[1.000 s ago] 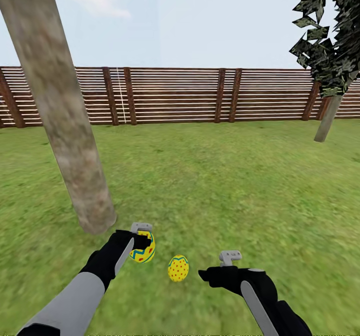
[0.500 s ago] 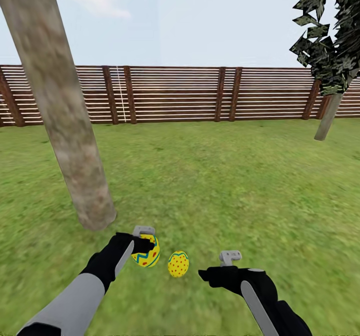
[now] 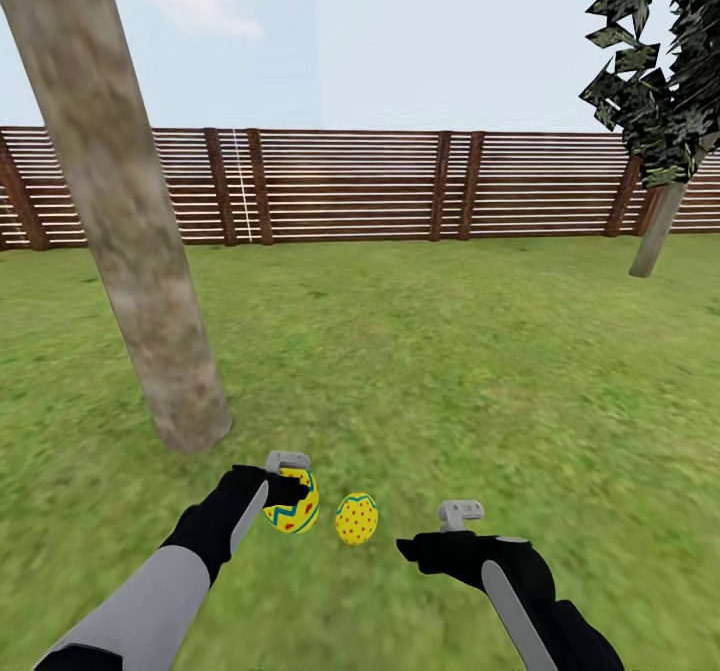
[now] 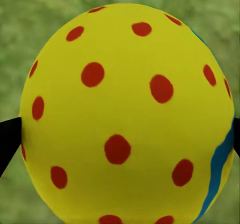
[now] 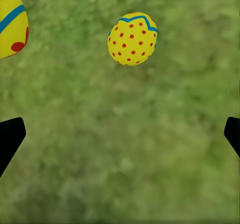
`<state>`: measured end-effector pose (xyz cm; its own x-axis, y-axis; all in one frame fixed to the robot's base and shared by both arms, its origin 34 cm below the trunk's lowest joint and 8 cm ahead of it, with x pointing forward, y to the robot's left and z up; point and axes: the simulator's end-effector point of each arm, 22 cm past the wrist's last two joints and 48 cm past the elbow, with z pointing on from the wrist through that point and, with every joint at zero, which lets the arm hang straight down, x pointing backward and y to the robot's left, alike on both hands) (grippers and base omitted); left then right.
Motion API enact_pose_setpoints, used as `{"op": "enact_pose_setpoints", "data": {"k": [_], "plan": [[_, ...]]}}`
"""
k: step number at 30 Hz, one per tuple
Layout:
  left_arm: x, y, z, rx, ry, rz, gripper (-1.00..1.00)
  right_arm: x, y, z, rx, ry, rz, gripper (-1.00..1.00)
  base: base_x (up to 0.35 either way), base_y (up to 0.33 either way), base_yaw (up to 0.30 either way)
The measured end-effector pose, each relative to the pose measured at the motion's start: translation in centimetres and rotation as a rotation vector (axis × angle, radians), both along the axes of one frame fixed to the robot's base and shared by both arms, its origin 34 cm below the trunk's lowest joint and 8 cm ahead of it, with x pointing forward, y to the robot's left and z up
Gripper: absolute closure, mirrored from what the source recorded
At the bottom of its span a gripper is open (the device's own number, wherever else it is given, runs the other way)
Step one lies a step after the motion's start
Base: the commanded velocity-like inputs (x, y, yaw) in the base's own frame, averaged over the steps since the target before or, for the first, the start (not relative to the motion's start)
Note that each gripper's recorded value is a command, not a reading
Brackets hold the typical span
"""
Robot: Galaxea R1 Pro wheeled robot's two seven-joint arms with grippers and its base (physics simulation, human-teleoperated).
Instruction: Take the three Easter eggs out of the wicker basket on the lawn in the garden, then place them on the lawn next to a single tree (choose any tree) so that all three eggs are next to the same tree and none are left in the basket.
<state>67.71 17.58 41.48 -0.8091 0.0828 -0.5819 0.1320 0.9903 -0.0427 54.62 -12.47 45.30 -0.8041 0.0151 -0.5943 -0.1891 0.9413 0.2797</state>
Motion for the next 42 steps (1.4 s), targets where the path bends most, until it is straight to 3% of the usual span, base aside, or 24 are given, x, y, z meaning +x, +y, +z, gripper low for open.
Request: {"op": "enact_pose_setpoints", "data": {"k": [20,42], "plan": [[-1.0,0.1,-4.9,0.003,0.06,0.001,1.0,-0.8,0.1,-4.1,0.0,0.061,0.002,-1.0,0.0,0.0,0.0],[-1.0,0.1,-4.8,0.001,0.059,0.002,1.0,-0.8,0.1,-4.1,0.001,0.061,0.003,-1.0,0.039,0.013,0.0]]}}
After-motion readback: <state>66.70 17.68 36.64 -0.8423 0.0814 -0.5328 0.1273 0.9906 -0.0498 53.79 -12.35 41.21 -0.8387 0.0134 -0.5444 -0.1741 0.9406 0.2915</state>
